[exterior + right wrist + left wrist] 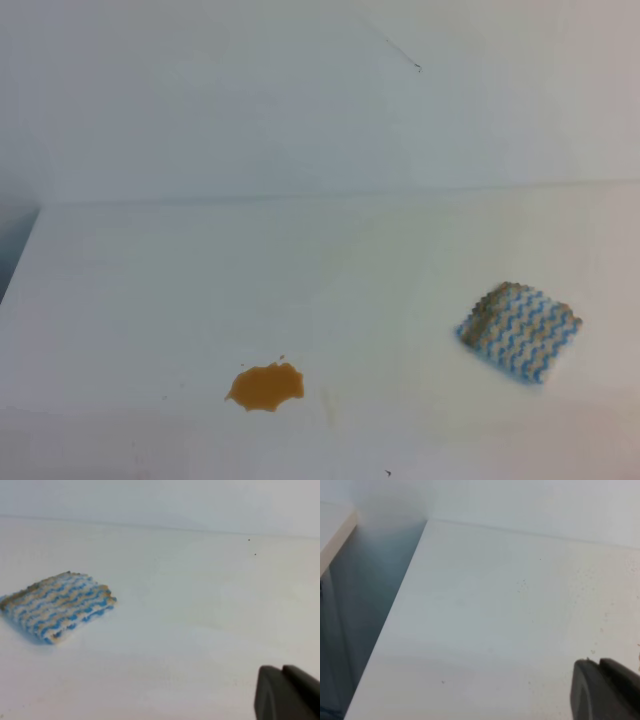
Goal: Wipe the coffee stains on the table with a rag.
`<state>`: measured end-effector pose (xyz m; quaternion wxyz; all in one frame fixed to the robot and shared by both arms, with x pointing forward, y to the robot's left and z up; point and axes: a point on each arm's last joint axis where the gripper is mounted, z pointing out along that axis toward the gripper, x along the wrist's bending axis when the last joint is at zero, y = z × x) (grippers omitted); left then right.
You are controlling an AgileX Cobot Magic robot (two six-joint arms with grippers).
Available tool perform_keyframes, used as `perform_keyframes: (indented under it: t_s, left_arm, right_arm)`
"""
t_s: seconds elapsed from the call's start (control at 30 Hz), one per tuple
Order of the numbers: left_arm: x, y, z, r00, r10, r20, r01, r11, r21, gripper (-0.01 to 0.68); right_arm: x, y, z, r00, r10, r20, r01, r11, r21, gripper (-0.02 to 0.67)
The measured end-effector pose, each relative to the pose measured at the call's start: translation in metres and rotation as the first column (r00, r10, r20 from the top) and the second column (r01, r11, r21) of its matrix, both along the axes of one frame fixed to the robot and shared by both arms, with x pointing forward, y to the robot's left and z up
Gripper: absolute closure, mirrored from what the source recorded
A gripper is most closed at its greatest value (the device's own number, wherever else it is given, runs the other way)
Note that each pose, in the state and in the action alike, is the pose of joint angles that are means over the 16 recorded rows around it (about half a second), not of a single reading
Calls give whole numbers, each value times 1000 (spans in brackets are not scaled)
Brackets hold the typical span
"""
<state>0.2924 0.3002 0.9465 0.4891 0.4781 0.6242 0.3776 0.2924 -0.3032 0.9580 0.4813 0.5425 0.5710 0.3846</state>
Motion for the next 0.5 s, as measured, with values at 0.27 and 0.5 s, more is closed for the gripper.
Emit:
perform_keyframes:
  t_s: [0.27,0.5]
  left_arm:
    - [0,0,0,1000,0,0,0,1000,0,673]
    - [0,0,0,1000,0,0,0,1000,0,672]
  right_arm:
    - [0,0,0,1000,0,0,0,1000,-1,653]
    - [0,0,0,1000,0,0,0,1000,-1,653]
